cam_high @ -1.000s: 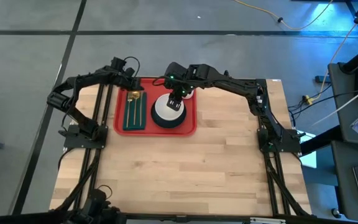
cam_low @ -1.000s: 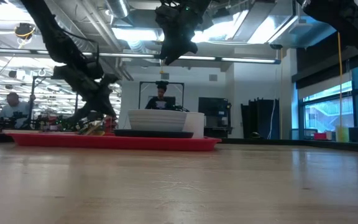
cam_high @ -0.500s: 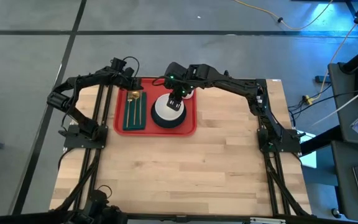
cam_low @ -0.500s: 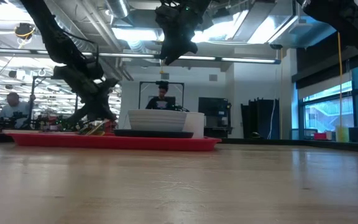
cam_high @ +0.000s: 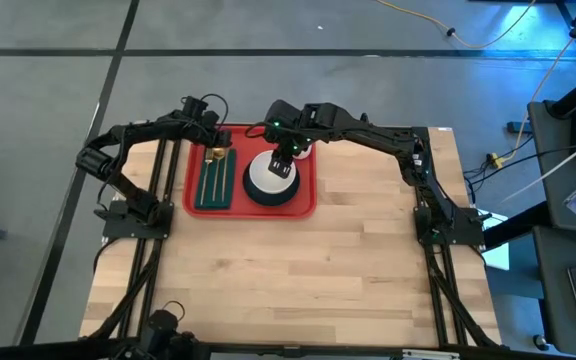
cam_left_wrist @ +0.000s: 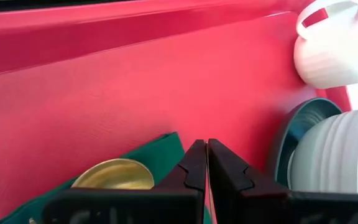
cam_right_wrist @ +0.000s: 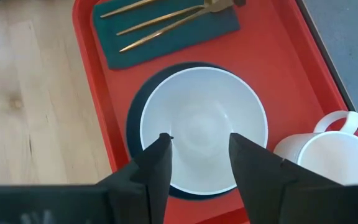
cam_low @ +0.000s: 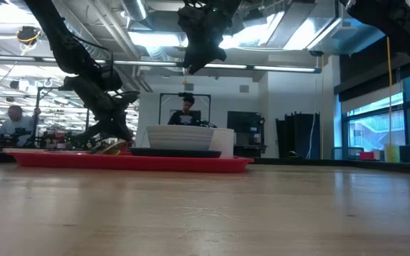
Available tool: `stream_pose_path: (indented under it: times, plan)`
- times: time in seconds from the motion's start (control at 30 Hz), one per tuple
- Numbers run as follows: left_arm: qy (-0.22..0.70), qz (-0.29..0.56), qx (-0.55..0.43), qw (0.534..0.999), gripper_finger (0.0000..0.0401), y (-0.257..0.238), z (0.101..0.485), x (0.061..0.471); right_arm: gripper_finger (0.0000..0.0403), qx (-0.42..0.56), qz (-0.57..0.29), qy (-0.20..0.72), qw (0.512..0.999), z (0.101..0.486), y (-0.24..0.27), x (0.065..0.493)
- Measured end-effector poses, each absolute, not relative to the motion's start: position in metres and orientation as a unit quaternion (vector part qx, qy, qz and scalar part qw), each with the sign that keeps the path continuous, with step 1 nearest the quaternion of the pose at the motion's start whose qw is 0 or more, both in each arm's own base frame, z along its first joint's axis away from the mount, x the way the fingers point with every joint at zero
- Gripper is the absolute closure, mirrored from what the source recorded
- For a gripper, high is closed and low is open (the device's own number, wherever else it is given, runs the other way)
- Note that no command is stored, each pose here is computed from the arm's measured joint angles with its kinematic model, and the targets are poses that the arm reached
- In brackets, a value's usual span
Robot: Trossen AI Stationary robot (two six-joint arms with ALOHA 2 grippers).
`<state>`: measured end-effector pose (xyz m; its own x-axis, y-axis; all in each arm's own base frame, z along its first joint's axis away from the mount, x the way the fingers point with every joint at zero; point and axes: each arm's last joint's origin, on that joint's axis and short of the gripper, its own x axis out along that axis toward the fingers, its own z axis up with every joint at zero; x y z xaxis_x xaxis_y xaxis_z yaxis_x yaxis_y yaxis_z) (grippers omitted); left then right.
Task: Set up tray
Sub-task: Put the gold knife on the green napkin to the right of the gold spoon
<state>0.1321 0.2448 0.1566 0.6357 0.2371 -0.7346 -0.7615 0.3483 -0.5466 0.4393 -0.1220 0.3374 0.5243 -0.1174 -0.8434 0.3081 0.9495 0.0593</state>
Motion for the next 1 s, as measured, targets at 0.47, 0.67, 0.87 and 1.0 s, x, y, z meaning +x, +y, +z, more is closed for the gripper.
stream_pose_path:
  times: [0.47, 0.67, 0.87, 1.0]
  plan:
    - [0.287, 0.323, -0.458, 0.777, 0.0335, 0.243, 0.156, 0.134, 0.0242, 0.101, -0.123, 0.472, 0.867, 0.337, -0.122, 0.439]
    - [0.295, 0.372, -0.443, 0.761, 0.0328, 0.245, 0.155, 0.132, 0.0242, 0.101, -0.123, 0.472, 0.867, 0.337, -0.122, 0.439]
    - [0.279, 0.350, -0.424, 0.788, 0.0338, 0.242, 0.168, 0.134, 0.0242, 0.101, -0.123, 0.472, 0.867, 0.337, -0.122, 0.439]
    - [0.271, 0.261, -0.393, 0.839, 0.0353, 0.234, 0.179, 0.141, 0.0242, 0.101, -0.123, 0.472, 0.867, 0.337, -0.122, 0.439]
